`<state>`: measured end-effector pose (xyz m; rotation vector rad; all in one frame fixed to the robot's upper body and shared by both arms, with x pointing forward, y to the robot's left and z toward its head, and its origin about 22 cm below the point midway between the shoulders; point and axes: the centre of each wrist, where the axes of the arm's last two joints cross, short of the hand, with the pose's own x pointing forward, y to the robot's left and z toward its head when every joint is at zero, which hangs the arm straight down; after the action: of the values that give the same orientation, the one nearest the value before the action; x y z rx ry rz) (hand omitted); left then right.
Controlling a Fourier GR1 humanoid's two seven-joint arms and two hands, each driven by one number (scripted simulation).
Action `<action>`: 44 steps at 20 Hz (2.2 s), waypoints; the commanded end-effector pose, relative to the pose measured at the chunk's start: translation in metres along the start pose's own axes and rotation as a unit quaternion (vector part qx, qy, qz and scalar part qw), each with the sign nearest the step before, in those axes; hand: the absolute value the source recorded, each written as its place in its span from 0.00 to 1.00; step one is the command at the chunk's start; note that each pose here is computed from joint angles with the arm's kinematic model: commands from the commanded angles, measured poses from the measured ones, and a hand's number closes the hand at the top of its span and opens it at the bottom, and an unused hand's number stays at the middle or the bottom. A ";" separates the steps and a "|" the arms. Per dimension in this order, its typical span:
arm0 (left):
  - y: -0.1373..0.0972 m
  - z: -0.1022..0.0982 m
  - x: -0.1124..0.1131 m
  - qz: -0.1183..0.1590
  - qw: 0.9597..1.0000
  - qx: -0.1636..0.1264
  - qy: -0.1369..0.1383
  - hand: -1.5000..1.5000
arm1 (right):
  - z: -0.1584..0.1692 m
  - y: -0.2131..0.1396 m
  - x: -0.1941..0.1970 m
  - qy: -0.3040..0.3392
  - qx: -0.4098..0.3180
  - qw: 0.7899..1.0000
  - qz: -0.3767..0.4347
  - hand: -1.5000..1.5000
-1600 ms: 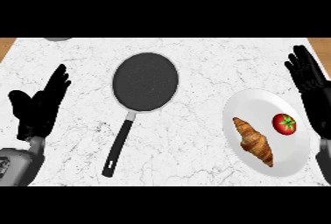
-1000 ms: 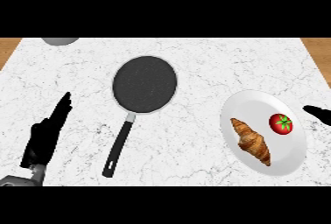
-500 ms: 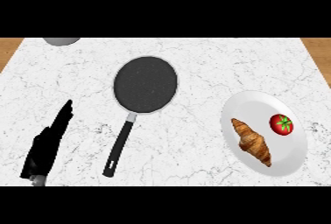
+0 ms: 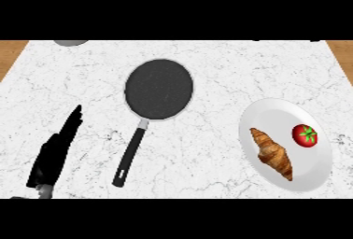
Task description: Pick the tomato from the plate and place it in the pan
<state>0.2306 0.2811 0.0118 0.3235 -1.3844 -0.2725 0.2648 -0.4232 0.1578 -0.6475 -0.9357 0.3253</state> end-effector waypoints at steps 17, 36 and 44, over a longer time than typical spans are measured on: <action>0.003 -0.001 -0.001 0.002 1.000 0.006 -0.002 0.50 | -0.044 0.049 0.084 0.135 0.163 0.965 0.158 0.00; 0.001 0.002 -0.026 0.006 1.000 0.007 0.009 0.50 | -0.051 0.105 0.090 0.195 0.189 0.939 0.213 0.00; 0.009 0.005 0.007 -0.007 1.000 0.013 -0.006 0.50 | -0.074 0.113 0.059 0.215 0.208 0.928 0.222 0.00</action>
<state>0.2236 0.2871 0.0064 0.3407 -1.3883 -0.2578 0.3595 -0.3326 0.1021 -0.4914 -0.3933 0.7142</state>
